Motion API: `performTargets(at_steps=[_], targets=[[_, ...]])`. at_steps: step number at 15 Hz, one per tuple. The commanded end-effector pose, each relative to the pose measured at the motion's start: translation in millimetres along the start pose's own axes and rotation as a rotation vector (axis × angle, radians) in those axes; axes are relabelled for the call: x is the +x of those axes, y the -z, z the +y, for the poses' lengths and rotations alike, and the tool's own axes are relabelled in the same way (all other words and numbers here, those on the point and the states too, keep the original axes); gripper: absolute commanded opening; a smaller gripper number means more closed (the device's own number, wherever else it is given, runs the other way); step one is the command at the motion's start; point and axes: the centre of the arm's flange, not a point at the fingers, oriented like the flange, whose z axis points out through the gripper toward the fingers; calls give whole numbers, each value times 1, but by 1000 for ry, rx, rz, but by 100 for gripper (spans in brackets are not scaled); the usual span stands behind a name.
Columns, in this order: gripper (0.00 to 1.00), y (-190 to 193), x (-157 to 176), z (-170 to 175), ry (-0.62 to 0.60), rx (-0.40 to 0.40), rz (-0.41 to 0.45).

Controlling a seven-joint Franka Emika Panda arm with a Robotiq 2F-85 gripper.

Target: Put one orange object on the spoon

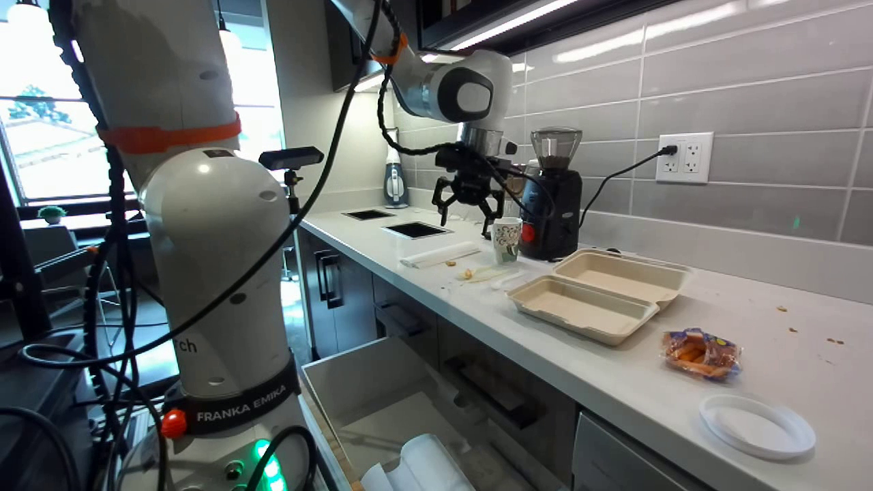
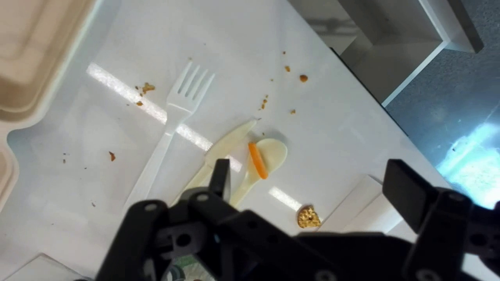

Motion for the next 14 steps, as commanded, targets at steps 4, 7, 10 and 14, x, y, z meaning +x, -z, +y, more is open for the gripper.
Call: performTargets(at_steps=[4,7,10,14], targets=[[100,34,-17,-20,-58,-7,0],[100,47,-26,-27,-65,-10,12],[100,48,-15,-20,-53,-15,35],[100,57,-22,-27,-53,-24,48]])
